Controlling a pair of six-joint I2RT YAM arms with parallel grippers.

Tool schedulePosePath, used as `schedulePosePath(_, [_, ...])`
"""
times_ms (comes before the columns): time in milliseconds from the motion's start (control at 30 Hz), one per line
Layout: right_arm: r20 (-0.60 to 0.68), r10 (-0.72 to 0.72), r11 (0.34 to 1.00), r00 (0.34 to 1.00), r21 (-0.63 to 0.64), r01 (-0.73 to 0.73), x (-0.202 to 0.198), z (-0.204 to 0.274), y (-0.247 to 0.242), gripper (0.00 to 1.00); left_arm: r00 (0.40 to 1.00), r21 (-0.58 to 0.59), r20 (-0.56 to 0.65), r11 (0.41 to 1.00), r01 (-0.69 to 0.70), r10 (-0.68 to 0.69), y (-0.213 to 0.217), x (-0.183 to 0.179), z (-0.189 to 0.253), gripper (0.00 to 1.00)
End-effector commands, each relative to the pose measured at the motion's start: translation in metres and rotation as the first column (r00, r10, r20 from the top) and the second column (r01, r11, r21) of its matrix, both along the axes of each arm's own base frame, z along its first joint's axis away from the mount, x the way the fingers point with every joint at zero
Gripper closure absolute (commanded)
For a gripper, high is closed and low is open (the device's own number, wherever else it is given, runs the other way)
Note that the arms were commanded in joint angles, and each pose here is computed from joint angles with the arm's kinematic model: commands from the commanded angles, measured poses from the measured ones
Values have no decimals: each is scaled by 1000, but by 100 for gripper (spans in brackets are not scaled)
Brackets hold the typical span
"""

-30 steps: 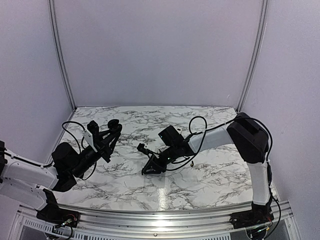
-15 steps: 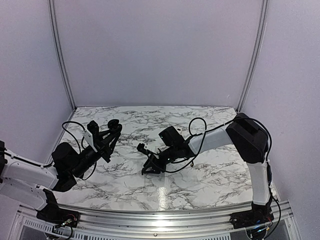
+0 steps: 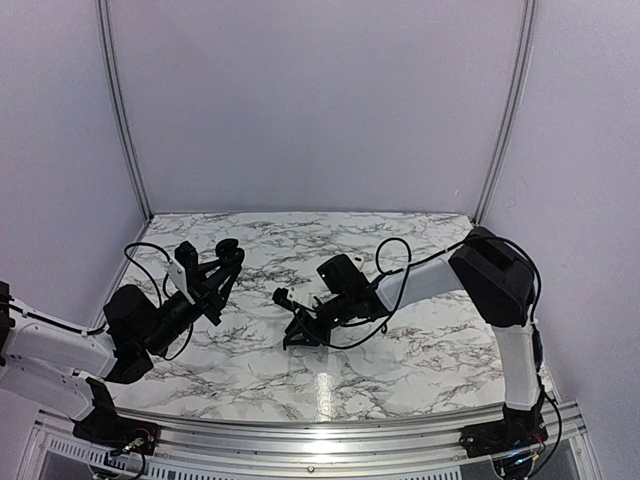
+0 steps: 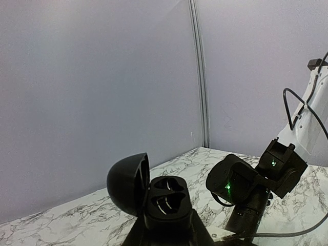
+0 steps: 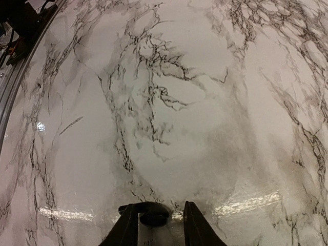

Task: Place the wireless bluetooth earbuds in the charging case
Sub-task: Pick up the right earbud from the center of the board.

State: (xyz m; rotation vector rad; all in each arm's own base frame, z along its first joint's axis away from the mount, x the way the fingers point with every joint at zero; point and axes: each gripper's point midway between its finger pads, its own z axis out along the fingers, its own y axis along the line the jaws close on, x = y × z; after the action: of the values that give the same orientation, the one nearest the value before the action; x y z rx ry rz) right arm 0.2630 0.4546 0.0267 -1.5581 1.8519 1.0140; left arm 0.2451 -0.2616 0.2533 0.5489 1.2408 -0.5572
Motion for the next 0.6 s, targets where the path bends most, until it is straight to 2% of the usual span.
schedulePosePath(0, [-26,-8,995,1000,-95,6,-11,-35,-12,72,1000,-1,17,1000,4,-4,-1,1,5,94])
schedulePosePath(300, [-17,-5,995,1000,-98,3,-16,-34,-17,81,1000,-2,21,1000,3,-3,0,1,6,94])
schedulePosePath(567, [15,-2,998,1000,-55,3,-16,-12,-13,90,1000,-5,22,1000,3,-3,0,1,7,94])
